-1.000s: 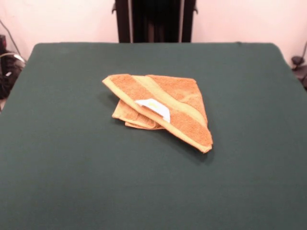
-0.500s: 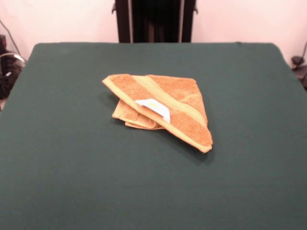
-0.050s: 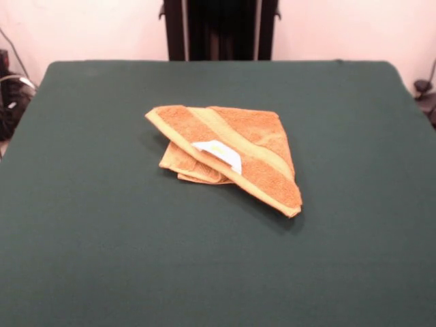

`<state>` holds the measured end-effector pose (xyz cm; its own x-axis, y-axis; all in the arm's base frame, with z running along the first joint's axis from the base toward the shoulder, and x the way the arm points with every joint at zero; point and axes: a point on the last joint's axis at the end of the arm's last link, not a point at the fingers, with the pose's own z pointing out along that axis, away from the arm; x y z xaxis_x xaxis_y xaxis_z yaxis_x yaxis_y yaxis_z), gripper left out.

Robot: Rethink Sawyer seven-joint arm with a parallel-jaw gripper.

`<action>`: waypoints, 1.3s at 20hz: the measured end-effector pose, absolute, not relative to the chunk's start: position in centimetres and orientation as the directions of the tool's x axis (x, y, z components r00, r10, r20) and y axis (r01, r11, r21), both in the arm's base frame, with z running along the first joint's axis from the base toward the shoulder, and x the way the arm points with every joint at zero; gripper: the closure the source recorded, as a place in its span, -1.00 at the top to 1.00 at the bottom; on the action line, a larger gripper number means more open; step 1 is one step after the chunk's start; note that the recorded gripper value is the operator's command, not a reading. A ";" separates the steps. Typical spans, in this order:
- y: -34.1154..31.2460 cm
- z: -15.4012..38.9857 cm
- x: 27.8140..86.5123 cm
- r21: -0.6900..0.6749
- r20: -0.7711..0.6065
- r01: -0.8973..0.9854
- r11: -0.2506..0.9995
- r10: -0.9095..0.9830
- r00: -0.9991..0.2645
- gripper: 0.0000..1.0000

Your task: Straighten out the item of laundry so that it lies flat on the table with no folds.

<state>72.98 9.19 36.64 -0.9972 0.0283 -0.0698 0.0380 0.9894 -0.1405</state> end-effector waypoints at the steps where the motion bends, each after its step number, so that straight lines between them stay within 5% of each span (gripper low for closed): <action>1: 9.2 35.8 73.2 -0.143 -0.069 0.036 0.989 0.026 -0.997 1.00; 20: 7.4 25.6 78.5 -0.185 -0.044 0.018 0.983 0.010 -0.999 1.00; 26: 8.2 27.9 79.0 -0.183 -0.031 0.012 0.983 0.006 -0.999 1.00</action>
